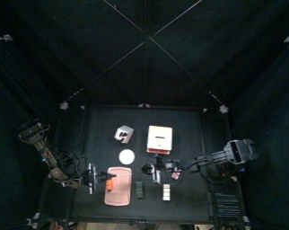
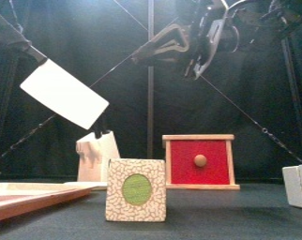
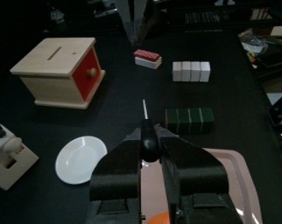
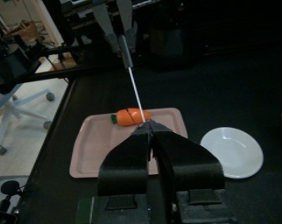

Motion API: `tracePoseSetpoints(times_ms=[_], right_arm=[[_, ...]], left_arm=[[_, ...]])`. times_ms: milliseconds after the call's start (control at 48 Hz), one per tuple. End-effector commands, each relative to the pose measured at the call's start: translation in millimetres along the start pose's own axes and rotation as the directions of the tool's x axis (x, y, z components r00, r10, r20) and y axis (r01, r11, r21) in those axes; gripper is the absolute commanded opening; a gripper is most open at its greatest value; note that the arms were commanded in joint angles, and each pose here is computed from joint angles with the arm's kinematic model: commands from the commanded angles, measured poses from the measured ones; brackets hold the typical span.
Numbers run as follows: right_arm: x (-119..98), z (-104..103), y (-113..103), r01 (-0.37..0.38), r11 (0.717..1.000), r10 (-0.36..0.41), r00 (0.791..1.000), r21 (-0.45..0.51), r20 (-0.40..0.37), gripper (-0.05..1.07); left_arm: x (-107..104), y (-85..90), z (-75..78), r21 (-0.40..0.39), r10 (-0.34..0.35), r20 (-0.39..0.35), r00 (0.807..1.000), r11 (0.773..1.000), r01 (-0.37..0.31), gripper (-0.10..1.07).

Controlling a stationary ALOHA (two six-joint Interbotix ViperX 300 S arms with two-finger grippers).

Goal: Grab cleaver with both hands

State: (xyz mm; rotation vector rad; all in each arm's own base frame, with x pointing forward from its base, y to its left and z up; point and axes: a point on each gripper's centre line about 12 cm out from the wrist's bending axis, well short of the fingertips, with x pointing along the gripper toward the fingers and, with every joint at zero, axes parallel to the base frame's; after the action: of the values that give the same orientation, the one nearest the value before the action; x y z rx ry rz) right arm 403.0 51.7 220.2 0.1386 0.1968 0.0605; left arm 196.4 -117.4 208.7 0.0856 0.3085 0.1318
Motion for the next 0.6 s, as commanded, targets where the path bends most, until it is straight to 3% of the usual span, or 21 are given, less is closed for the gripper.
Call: tracePoseSetpoints(times_ms=[0,312,583], right_arm=[[16,11,5,-0.009,1.000,0.009,0.999,0.005,0.039,0.30],[56,-1,9,-0.010,1.000,0.010,1.000,0.004,0.012,0.68],[78,-18,6,-0.003,1.000,0.003,0.998,-0.001,-0.063,0.73]], left_arm=[[-3,-9.2,1.3,0.013,0.014,0.036,0.999,1.000,-0.014,0.43],[-12,-25.9,-11.9,0.027,0.072,0.064,0.995,0.997,-0.074,0.43],[-12,-32.1,-11.0,0.020,0.081,0.059,0.995,0.996,-0.082,0.43]])
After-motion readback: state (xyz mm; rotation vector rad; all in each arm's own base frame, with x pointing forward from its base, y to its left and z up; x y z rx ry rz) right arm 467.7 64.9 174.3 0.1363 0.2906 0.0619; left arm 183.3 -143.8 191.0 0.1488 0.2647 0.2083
